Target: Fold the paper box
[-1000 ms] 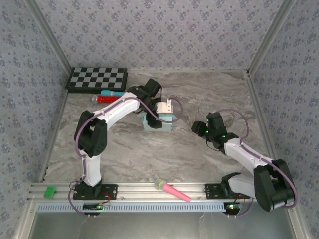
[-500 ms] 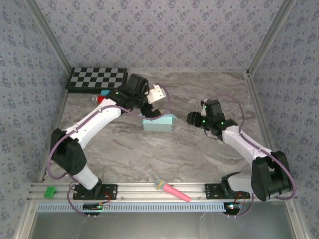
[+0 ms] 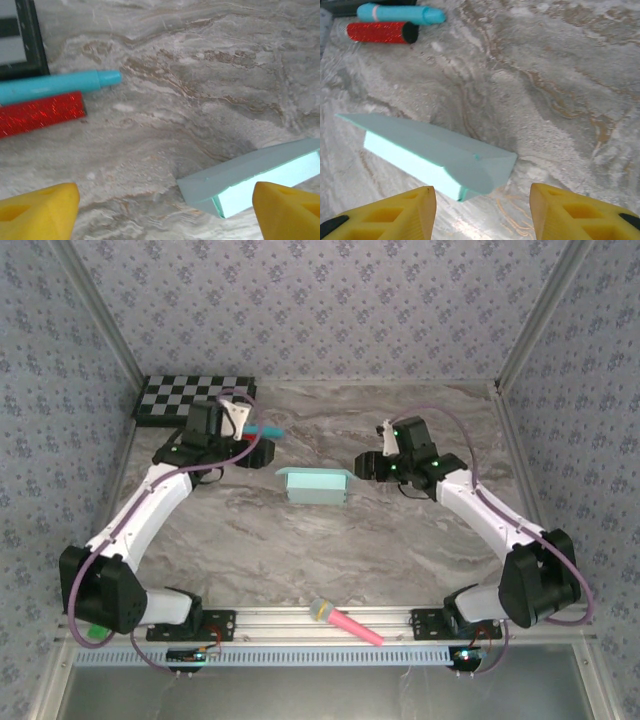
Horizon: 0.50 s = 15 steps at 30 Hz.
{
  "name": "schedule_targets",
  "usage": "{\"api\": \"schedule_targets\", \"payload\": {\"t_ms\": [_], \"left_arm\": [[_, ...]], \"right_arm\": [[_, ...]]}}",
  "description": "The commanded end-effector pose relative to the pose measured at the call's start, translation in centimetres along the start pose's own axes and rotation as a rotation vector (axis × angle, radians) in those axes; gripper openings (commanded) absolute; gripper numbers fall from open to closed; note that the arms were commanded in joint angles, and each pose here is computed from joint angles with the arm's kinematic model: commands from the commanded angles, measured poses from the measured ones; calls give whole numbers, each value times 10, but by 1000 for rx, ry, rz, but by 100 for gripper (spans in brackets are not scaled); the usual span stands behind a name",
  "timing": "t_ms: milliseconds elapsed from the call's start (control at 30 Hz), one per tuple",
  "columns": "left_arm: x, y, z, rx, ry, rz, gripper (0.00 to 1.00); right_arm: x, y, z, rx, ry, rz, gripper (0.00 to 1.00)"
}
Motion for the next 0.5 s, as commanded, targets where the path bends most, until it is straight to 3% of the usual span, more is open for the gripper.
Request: {"api": "schedule_targets", "payload": {"t_ms": [0, 300, 467], "left_arm": [[-12, 7, -14, -141, -120, 14, 86], [-26, 35, -20, -252, -180, 90, 67], [-29, 46, -22, -296, -198, 111, 63]], "right_arm": [[-4, 0, 6, 13, -16, 70, 54], [-12, 9, 11, 24, -30, 135, 53], [-14, 17, 11, 17, -32, 156, 53]]}}
Point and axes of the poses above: each hand's point on the last joint's axis, 136 mm out from that joint toward the fingers, its own y axis out along the fingers, its own z axis along the line the jaws close on, x = y × z, the point moved 6 cm from there along -y, back along the fingers, and after that the axes turned 13 degrees about y, right-handed, at the moved point
